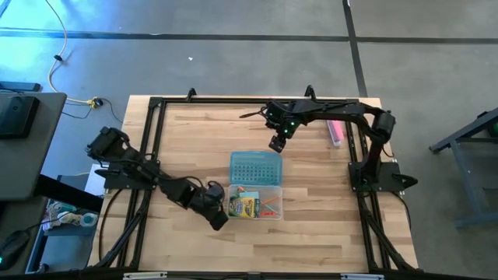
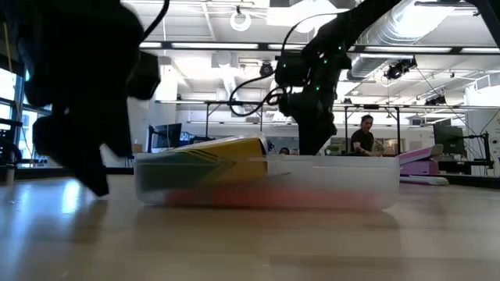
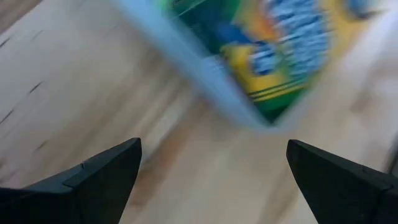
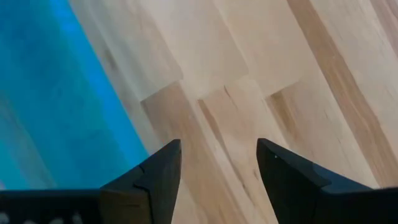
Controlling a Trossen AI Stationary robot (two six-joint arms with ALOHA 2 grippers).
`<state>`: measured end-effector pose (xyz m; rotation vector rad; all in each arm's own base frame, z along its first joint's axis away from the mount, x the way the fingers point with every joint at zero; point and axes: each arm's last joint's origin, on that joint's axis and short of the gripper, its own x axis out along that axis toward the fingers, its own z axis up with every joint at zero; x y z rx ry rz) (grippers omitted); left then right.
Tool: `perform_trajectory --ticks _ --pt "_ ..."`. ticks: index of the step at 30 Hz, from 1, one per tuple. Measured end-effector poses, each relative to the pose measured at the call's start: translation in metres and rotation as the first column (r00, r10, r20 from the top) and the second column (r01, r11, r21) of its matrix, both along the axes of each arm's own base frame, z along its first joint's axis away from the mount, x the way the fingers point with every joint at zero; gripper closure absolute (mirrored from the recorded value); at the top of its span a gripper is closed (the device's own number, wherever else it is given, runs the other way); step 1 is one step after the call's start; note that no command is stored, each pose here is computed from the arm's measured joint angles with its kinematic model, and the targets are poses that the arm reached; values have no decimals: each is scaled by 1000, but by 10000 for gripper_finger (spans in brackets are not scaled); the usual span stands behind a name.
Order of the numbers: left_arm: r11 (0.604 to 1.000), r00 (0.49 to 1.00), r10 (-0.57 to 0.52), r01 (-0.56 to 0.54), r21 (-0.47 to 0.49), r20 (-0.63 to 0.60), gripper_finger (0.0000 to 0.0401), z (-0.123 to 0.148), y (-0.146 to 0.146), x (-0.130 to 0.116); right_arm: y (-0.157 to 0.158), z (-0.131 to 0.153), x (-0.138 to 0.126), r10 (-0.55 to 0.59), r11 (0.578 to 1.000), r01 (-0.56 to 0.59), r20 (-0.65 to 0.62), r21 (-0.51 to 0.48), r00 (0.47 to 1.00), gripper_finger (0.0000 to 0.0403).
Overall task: Pack school essentials
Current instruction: Close the blue supply box
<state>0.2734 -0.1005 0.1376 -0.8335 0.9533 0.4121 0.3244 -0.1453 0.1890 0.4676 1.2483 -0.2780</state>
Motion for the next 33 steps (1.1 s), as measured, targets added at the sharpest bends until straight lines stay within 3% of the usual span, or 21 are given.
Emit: perform_trajectory --ticks 13,26,33 --pt "996 996 85 -86 -24 -15 14 -7 0 4 -12 -41 9 15 995 -13 -22 101 1000 203" --pt "996 996 84 -85 -25 -11 14 -7 0 4 -6 -28 7 66 981 -55 -55 184 996 203" --pt "996 996 85 -85 -26 -4 14 -7 0 5 -3 -22 11 88 980 -77 -53 183 995 203"
